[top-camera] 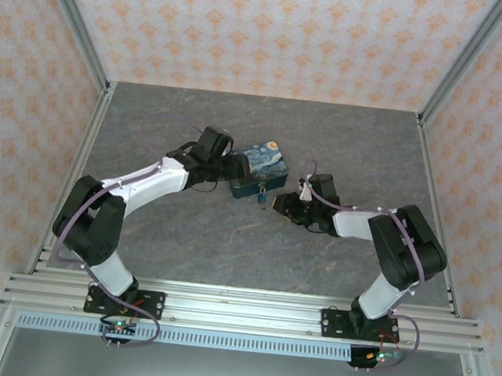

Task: Unlock the padlock with the key

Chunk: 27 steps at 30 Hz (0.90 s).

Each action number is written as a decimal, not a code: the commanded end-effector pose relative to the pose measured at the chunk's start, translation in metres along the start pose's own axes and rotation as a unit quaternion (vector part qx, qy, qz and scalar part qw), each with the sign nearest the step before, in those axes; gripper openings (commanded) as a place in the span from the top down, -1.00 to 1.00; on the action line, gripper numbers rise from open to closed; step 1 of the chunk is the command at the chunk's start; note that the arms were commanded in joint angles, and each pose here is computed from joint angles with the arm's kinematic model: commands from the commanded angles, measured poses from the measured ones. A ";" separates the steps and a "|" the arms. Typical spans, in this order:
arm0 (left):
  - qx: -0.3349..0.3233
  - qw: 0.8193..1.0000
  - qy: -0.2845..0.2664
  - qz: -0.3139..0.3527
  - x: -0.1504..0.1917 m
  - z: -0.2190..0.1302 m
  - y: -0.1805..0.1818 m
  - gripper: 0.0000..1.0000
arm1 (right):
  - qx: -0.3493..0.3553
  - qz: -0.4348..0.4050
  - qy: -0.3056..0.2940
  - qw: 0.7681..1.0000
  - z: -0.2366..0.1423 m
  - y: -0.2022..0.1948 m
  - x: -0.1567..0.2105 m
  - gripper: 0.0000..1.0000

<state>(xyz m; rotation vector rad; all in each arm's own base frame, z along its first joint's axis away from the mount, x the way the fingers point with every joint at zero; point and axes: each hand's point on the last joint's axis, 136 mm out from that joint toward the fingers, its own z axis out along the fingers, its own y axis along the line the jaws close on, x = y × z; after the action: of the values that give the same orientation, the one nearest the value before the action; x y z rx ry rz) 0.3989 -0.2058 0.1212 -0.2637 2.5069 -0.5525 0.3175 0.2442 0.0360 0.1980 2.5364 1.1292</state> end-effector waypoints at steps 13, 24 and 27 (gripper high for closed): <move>-0.095 0.993 0.030 0.062 -0.004 0.006 0.028 -0.44 | 0.021 -0.032 -0.018 0.999 0.037 0.014 -0.012 0.32; -0.136 0.986 0.048 0.079 0.000 0.011 0.043 -0.45 | 0.030 -0.031 -0.016 0.999 0.045 0.012 -0.013 0.66; -0.151 0.984 0.051 0.082 0.001 0.013 0.048 -0.45 | 0.027 -0.028 -0.020 0.999 0.046 0.013 -0.014 0.83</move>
<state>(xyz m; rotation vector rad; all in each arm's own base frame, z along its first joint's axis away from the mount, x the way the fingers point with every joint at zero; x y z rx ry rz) 0.3996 -0.1802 0.0890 -0.1460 2.6663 -0.2217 0.3435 0.2830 0.0313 0.1373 2.5110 1.0750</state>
